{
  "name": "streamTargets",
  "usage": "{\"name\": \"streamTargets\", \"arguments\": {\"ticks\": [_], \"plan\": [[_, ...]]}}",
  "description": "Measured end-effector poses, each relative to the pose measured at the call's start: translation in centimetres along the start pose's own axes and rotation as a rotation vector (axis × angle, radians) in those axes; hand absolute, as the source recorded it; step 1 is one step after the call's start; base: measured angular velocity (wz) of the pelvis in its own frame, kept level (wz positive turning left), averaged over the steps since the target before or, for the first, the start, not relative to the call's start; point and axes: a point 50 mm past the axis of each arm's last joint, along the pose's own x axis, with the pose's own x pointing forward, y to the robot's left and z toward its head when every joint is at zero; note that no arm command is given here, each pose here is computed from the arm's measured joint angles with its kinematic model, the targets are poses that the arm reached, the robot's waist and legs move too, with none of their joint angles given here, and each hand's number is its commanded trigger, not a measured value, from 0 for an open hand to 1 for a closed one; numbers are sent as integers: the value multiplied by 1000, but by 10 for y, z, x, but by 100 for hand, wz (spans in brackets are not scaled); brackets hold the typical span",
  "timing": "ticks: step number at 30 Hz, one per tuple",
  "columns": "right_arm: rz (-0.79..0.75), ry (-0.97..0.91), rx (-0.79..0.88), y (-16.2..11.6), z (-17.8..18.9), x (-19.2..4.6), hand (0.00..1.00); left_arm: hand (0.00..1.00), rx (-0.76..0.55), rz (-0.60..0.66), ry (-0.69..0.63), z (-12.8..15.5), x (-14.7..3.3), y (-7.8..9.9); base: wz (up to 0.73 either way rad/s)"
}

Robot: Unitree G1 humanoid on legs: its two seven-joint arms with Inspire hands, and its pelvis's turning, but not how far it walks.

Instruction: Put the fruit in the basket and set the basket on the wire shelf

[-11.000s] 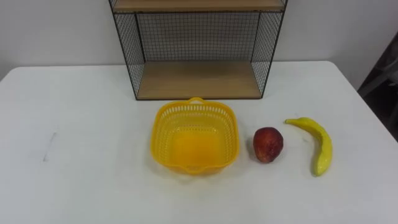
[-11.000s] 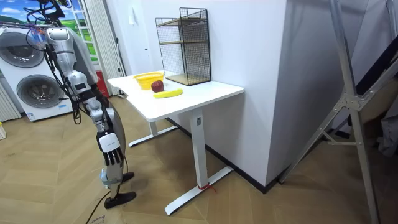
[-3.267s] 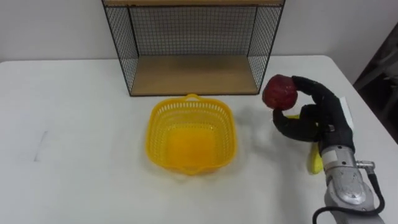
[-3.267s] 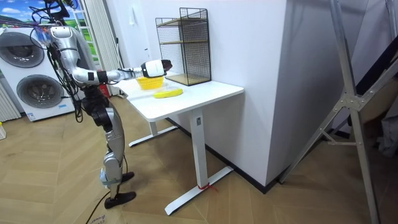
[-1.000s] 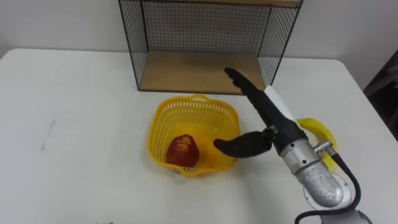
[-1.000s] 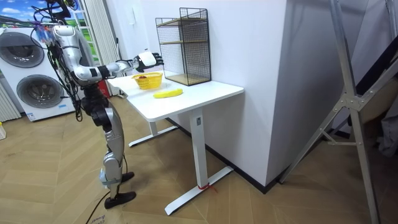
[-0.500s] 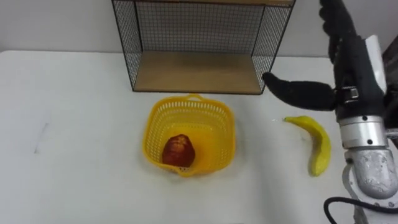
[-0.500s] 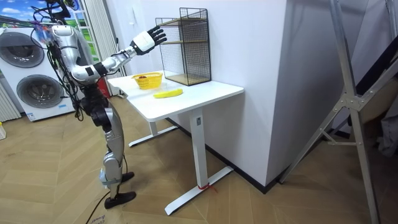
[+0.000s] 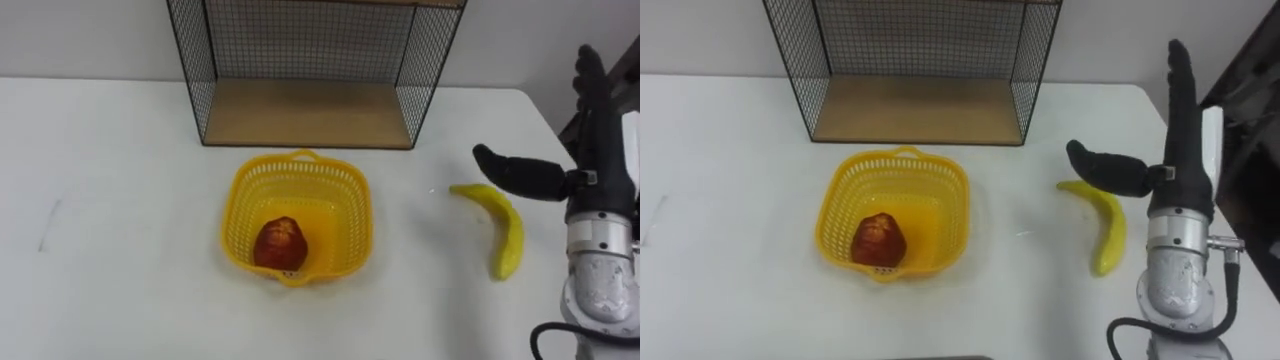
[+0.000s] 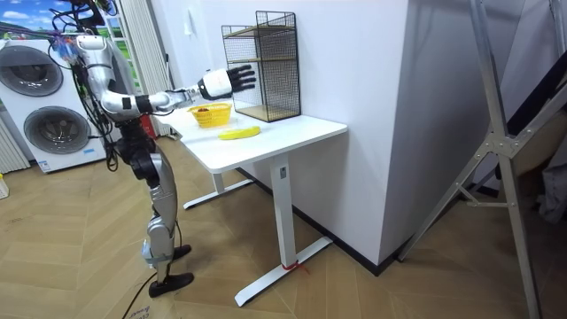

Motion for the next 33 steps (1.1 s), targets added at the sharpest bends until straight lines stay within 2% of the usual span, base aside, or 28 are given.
{"name": "streamTargets", "arguments": {"ticks": [5, 12, 16, 32, 33], "plan": [[69, 146, -31, 6, -29, -6, 0, 0, 0, -2, -15, 6, 0, 2, 0], [148, 241, -62, 11, -50, -11, 0, 0, 1, 1, -21, 7, 0, 3, 0], [232, 397, -99, 14, -81, -24, 0, 0, -2, 2, -9, 3, 0, 2, 0], [294, 485, -73, 14, -106, -24, 0, 0, -40, 12, 27, -9, -3, 11, 4], [295, 489, -75, 14, -107, -24, 10, 0, -40, 13, 26, -9, -3, 11, 15]]}}
